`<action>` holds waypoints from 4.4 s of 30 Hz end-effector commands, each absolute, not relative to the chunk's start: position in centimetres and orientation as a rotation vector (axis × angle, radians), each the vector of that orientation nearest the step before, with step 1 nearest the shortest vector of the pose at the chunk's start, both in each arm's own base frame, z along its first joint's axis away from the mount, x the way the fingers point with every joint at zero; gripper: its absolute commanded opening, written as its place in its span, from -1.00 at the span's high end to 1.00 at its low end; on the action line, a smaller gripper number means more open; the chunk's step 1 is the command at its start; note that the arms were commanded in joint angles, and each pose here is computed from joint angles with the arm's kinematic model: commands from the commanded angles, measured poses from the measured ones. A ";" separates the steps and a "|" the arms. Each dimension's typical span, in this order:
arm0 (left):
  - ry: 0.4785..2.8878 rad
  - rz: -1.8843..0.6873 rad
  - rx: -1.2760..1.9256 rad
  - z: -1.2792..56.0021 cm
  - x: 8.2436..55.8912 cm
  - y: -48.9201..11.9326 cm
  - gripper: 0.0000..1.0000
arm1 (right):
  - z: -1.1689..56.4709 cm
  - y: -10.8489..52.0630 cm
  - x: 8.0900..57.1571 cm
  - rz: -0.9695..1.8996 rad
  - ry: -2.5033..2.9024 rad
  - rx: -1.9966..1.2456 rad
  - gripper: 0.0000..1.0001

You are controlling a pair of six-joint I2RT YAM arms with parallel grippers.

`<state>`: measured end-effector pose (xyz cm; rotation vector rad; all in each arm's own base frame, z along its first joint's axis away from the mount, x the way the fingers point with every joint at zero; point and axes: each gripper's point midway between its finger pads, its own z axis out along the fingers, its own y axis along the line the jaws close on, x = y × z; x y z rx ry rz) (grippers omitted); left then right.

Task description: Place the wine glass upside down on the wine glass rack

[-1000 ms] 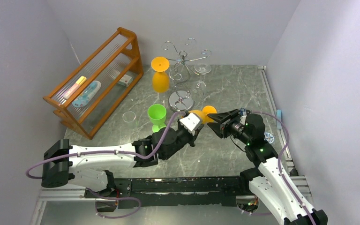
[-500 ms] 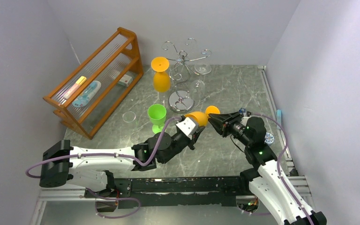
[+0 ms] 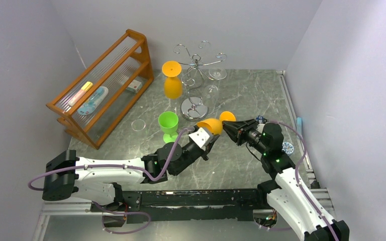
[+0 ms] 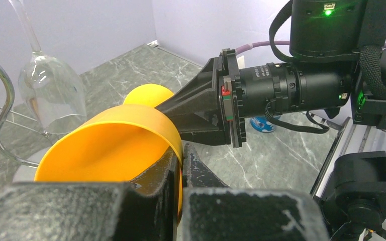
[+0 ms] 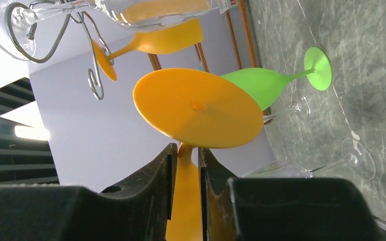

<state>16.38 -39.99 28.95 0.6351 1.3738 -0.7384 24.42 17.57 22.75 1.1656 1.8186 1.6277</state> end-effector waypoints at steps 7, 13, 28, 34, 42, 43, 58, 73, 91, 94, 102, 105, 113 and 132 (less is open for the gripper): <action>1.287 -0.810 0.667 30.1 15.2 -41.2 0.90 | 25.8 18.5 23.8 1.754 1.805 1.124 0.49; 1.310 -0.792 0.680 29.4 15.3 -41.3 0.86 | 25.6 18.4 23.9 1.742 1.800 1.116 0.93; 1.523 -0.930 0.574 29.7 13.7 -37.5 -0.71 | 24.7 15.4 26.4 1.305 1.735 0.792 1.00; 1.571 -0.991 0.502 33.2 13.4 -36.5 -0.93 | 26.3 14.4 27.2 1.072 1.646 0.421 1.00; 1.673 -1.152 0.452 38.4 13.7 -37.6 -0.93 | 29.6 14.2 24.9 0.827 1.379 -0.105 1.00; 1.683 -1.182 0.451 38.6 13.7 -37.8 -0.93 | 29.9 14.3 24.6 0.814 1.348 -0.145 1.00; 1.813 -1.624 0.321 39.0 16.5 -39.3 -0.89 | 31.3 17.1 20.0 0.803 1.122 -0.566 1.00; 1.946 -1.685 0.172 34.4 19.9 -40.3 -0.19 | 30.4 18.7 19.3 0.844 1.143 -0.652 1.00; 1.939 -1.654 0.183 34.0 20.2 -39.6 0.90 | 30.1 18.6 19.9 0.881 1.278 -0.561 0.04; 1.917 -1.591 0.128 34.2 21.2 -38.3 0.90 | 29.8 18.5 20.1 0.885 1.370 -0.551 -0.18; 1.879 -1.488 0.047 34.5 22.2 -35.9 0.90 | 29.7 18.9 18.5 0.965 1.563 -0.573 -0.29; 1.885 -1.477 0.042 34.1 22.3 -35.7 0.90 | 30.7 19.5 18.4 1.070 1.608 -0.498 -0.32; 1.868 -1.476 0.045 34.0 21.9 -35.0 0.90 | 33.4 20.6 18.5 1.341 1.592 -0.246 -0.34; 1.834 -1.577 0.103 34.7 20.4 -35.3 0.90 | 33.3 22.2 20.0 1.559 1.696 -0.056 0.51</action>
